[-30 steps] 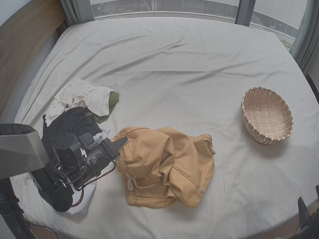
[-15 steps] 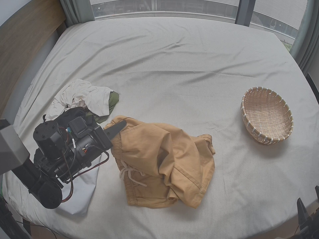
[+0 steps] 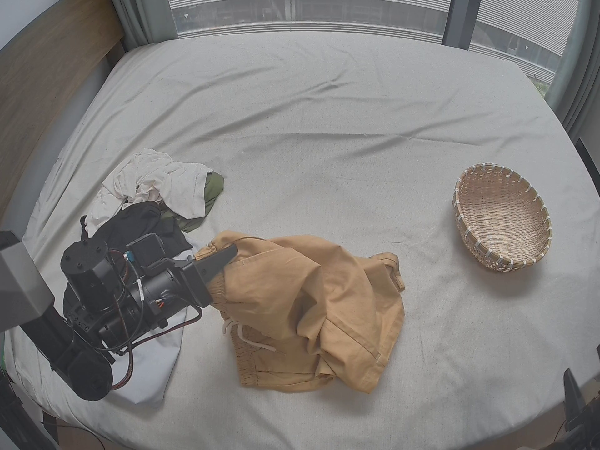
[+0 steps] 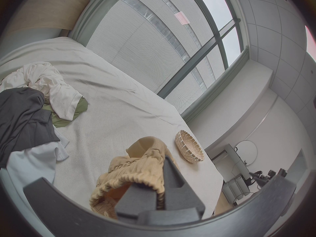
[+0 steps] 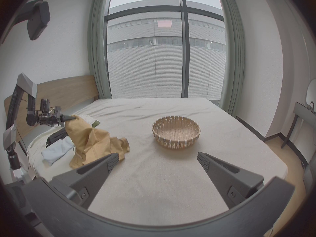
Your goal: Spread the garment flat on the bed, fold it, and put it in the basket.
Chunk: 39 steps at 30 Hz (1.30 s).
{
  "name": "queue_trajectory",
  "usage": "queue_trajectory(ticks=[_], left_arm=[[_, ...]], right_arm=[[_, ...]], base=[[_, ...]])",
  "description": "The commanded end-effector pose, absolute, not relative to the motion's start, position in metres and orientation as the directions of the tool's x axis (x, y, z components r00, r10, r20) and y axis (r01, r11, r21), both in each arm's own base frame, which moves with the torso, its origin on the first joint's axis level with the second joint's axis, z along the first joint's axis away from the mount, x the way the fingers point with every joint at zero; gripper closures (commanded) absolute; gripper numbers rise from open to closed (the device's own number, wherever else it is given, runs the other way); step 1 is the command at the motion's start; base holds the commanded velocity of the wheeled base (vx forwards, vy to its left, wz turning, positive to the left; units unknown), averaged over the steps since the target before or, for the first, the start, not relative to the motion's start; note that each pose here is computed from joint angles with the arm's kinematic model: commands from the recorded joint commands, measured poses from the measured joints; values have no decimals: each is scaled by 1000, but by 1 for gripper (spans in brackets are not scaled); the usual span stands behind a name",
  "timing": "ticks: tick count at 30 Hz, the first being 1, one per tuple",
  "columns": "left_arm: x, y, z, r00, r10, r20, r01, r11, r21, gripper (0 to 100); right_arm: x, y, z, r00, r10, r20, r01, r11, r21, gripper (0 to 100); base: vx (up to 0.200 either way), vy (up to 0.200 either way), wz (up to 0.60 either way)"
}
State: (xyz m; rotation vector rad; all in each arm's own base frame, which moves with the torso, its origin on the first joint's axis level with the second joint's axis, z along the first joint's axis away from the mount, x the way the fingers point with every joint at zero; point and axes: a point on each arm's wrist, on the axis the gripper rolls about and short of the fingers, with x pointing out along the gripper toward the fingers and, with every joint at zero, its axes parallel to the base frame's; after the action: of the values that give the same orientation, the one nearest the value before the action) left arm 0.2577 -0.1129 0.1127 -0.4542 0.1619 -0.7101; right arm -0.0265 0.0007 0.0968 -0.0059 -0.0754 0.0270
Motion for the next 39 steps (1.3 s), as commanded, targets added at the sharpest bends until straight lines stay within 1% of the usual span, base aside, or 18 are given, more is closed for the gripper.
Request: queue_trajectory(ticks=[1,3,5,6,7,8,10,13,19,20,21,23,32,36,39], left_arm=[[258,-115,110,748,-664,1,600,676,-427,100],[258,-114,111,748,-664,1,602,678,-422,100],[258,-114,111,749,-662,1,602,680,-419,100],[258,-114,111,749,-662,3,603,680,-418,100],[258,-114,111,749,-662,3,603,680,-418,100],[258,-113,111,751,-660,4,601,681,-418,100],[258,-113,112,752,-659,6,600,681,-419,100],[258,-112,112,752,-659,7,601,681,-418,100],[259,-113,112,752,-659,9,601,681,-418,100],[259,-113,112,752,-659,9,601,681,-418,100],[259,-113,113,752,-659,13,603,680,-416,100],[260,-114,112,752,-659,10,602,681,-416,100],[259,-113,112,753,-658,10,602,683,-415,100],[260,-113,113,754,-657,12,601,683,-414,100],[260,-113,112,754,-657,10,601,684,-415,100]], right_arm=[[-24,2,156,988,86,128,-88,996,16,0],[-15,2,157,982,174,68,-180,978,106,0],[2,4,159,958,284,-29,-268,928,260,0],[11,7,164,935,350,-61,-309,886,345,0],[12,7,165,932,358,-63,-314,880,356,0],[27,11,172,896,438,-71,-364,817,447,0],[40,16,176,869,491,-51,-408,773,486,0],[61,24,177,837,543,-69,-438,739,512,0],[91,36,167,796,575,-187,-391,725,567,0],[91,36,167,796,575,-187,-391,725,567,0],[100,42,161,768,593,-243,-364,716,596,0],[108,47,156,747,605,-275,-351,711,609,0],[161,69,125,699,592,-402,-274,740,614,0],[176,75,113,687,589,-426,-260,746,613,0],[187,84,97,662,597,-454,-254,748,613,0]], base=[[0,0,0],[0,0,0],[0,0,0],[0,0,0],[0,0,0],[0,0,0],[0,0,0],[0,0,0],[0,0,0],[0,0,0],[0,0,0],[0,0,0],[0,0,0],[0,0,0],[0,0,0]])
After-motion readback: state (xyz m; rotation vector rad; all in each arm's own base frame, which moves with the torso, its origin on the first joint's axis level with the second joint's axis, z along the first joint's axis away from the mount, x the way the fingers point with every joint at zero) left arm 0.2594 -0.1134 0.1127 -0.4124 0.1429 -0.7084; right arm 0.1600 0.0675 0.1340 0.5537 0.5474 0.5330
